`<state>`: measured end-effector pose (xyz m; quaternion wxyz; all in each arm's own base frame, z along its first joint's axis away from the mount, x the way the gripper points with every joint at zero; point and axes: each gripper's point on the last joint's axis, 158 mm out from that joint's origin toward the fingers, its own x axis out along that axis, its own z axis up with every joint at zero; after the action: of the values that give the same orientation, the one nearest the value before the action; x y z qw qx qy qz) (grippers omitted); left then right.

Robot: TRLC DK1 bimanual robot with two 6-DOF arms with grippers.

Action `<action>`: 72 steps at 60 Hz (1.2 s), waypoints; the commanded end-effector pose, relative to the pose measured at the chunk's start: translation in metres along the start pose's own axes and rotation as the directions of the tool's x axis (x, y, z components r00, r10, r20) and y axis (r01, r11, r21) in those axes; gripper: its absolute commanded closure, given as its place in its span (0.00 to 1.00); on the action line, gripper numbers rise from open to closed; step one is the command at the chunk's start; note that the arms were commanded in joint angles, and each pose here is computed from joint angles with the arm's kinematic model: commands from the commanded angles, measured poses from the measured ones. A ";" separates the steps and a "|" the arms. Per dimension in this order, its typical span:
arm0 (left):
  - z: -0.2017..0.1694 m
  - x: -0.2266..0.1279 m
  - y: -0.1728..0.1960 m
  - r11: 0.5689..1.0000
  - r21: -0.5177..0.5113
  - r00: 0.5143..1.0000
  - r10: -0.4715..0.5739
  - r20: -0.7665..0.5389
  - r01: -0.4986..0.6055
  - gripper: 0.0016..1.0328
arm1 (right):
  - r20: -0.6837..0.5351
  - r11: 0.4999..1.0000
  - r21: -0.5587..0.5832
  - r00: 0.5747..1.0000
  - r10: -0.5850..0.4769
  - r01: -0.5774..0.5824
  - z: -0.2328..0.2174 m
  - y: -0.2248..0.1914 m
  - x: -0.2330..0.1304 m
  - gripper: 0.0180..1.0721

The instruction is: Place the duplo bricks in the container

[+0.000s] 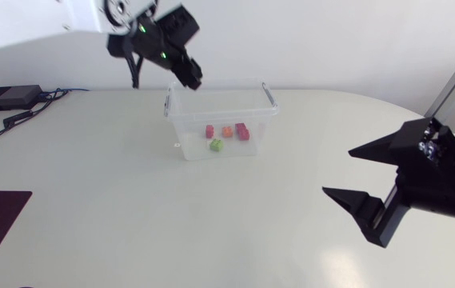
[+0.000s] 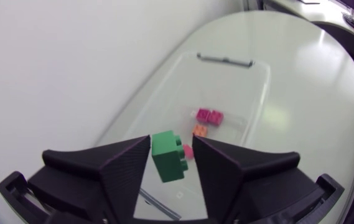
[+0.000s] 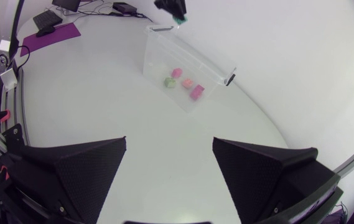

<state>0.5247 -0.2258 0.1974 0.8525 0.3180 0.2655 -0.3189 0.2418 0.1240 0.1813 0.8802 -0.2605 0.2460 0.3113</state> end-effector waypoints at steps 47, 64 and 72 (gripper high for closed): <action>-0.132 -0.325 0.008 0.698 -0.509 0.730 0.659 0.181 -0.504 0.04 | 0.154 0.740 0.262 0.730 -0.666 0.620 -0.069 -0.101 -0.069 0.04; -0.196 -0.300 -0.028 0.624 -0.579 0.672 0.721 0.167 -0.525 0.04 | 0.224 0.714 0.384 0.691 -0.687 0.585 -0.083 -0.094 -0.051 0.05; -0.207 -0.288 -0.038 0.622 -0.605 0.678 0.713 0.177 -0.496 0.04 | 0.224 0.710 0.430 0.696 -0.683 0.558 -0.086 -0.092 -0.046 0.05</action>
<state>0.2577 0.0057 0.2487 0.9942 0.1014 0.0313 0.0169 0.2479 -0.0101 0.1799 0.9896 -0.1419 0.0222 -0.0103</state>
